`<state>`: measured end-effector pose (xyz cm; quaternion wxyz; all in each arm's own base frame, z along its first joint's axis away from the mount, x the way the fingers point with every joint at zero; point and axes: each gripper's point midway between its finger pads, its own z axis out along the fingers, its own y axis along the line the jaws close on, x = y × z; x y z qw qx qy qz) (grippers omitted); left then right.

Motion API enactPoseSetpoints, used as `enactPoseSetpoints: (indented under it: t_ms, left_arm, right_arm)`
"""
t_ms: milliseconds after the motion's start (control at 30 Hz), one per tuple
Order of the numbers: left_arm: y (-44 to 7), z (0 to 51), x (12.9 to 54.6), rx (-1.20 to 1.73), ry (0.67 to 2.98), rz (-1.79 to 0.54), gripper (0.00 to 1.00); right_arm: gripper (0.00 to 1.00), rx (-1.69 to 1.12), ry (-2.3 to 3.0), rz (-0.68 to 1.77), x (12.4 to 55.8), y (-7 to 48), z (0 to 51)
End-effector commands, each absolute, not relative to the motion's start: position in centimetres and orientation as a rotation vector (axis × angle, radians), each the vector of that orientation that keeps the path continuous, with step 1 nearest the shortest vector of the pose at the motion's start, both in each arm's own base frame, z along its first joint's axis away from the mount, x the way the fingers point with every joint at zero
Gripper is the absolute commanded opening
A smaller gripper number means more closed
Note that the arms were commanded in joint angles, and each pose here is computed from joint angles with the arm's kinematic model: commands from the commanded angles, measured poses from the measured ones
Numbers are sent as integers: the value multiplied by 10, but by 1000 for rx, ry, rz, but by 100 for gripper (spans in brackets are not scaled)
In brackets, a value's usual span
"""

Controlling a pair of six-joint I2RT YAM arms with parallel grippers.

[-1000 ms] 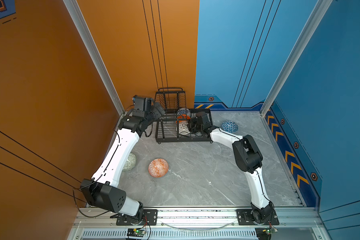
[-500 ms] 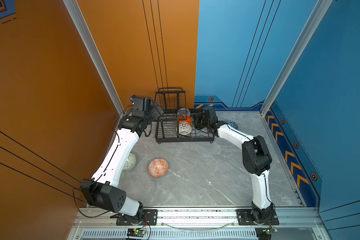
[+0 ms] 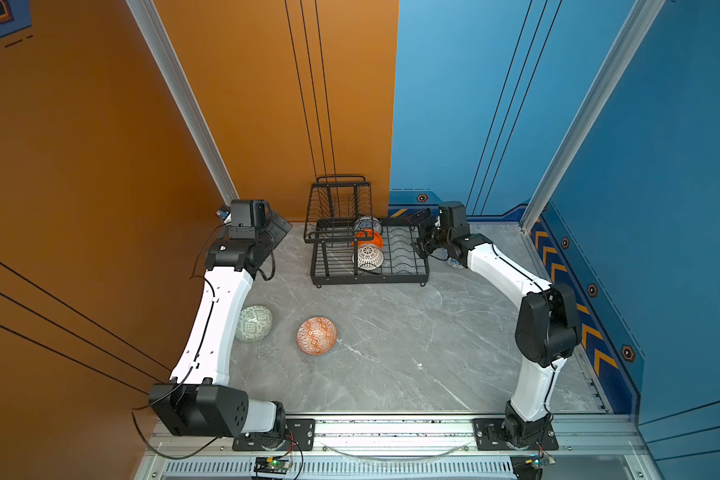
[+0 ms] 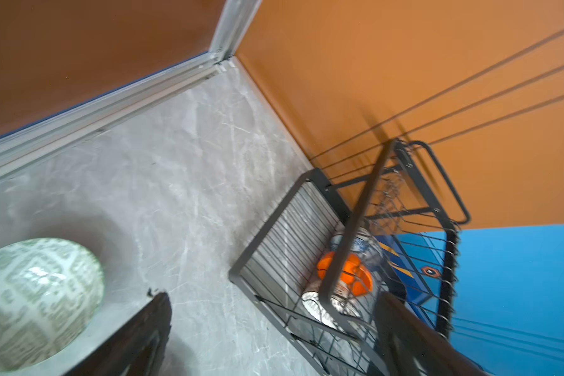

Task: Load the bowls into the dish rack
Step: 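Open the right gripper and lift it off the white bowl, then grasp the green-patterned bowl with the left gripper while the right gripper reaches the blue bowl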

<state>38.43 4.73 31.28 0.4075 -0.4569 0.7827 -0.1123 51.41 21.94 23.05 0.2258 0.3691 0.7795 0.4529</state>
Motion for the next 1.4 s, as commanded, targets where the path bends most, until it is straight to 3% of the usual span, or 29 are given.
enactPoseSetpoints:
  t_ms: [0,300,600,767,933,1133,1367]
  left_arm:
    - [65,268,352,-1360,2071,-235,98]
    - [67,190,328,-1539,2227,-205,98]
    - [39,116,317,-1558,2495,-162,99]
    - [43,108,310,-1484,2552,-80,99]
    - [45,94,302,-1503,2598,-71,95]
    - [50,79,302,-1463,2682,-46,88]
    - [58,69,308,-1388,2753,-13,71]
  right_arm:
    - [100,940,2255,1141,495,196,226]
    - [100,755,2348,931,473,148,238]
    - [100,852,2328,909,474,105,233]
    - [100,861,2307,886,477,91,239]
    - [100,796,2327,906,480,107,241]
    - [100,474,2305,1007,480,160,275]
    - [99,184,2289,1106,460,221,297]
